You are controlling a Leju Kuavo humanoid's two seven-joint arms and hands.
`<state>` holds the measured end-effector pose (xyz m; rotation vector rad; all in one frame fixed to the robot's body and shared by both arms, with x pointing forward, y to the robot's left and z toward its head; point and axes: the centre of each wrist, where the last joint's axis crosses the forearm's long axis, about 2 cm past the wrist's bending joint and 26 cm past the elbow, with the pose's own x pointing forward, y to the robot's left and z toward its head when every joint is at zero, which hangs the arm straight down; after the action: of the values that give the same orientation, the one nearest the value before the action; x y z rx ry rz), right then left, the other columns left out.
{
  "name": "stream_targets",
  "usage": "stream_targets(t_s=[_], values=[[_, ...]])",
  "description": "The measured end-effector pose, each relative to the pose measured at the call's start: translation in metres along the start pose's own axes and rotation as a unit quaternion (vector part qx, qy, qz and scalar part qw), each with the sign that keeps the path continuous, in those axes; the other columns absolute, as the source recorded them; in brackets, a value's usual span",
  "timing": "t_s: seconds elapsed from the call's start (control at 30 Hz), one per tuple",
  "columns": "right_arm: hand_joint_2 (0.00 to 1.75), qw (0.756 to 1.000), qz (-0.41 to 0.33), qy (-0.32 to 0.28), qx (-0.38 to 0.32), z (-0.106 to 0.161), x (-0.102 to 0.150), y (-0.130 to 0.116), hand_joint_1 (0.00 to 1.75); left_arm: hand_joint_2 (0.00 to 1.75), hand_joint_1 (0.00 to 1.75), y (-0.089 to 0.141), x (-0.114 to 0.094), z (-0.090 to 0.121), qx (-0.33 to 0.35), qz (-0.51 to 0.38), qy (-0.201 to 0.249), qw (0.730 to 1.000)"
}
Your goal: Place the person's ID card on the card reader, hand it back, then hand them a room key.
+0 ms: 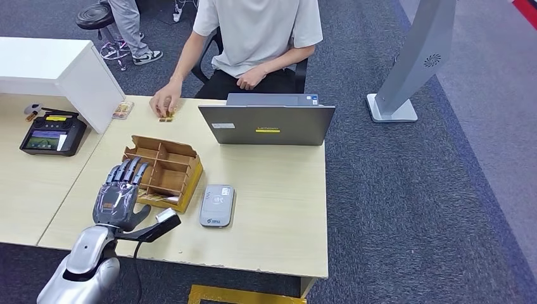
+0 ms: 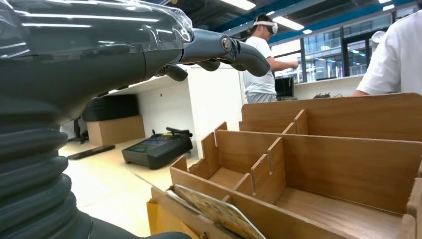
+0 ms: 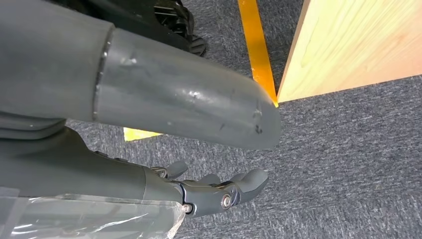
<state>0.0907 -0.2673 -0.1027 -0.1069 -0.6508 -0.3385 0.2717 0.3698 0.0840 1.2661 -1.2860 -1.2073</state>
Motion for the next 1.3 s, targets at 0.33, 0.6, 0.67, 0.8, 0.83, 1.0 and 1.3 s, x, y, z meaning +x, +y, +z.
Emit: stream_targets(t_s=[0.33,0.6,0.67,0.8,0.83,1.0,1.3], values=[[0.0,1.0,0.007,-0.002,0.005,-0.002,0.005,0.002,0.0,1.75,0.0,-0.005,-0.011,-0.016,-0.003,-0.017,-0.001,1.0],[0.0,1.0,0.007,-0.003,0.005,-0.002,0.005,0.002,0.0,1.75,0.0,-0.009,-0.012,-0.017,-0.011,-0.018,-0.001,1.0],[0.0,1.0,0.007,-0.003,0.005,-0.002,0.005,0.002,0.0,1.75,0.0,-0.01,-0.013,-0.017,-0.013,-0.018,-0.001,1.0],[0.0,1.0,0.007,-0.003,0.005,-0.002,0.005,0.002,0.0,1.75,0.0,-0.012,-0.013,-0.016,-0.016,-0.018,0.0,1.0],[0.0,1.0,0.007,-0.003,0.005,-0.002,0.005,0.002,0.0,1.75,0.0,-0.012,-0.013,-0.016,-0.017,-0.018,0.0,1.0],[0.0,1.0,0.007,-0.003,0.005,-0.002,0.005,0.002,0.0,1.75,0.0,-0.013,-0.014,-0.015,-0.019,-0.019,0.001,1.0],[0.0,1.0,0.007,-0.003,0.005,-0.003,0.005,0.002,0.0,1.75,0.0,-0.014,-0.014,-0.015,-0.021,-0.019,0.001,1.0]])
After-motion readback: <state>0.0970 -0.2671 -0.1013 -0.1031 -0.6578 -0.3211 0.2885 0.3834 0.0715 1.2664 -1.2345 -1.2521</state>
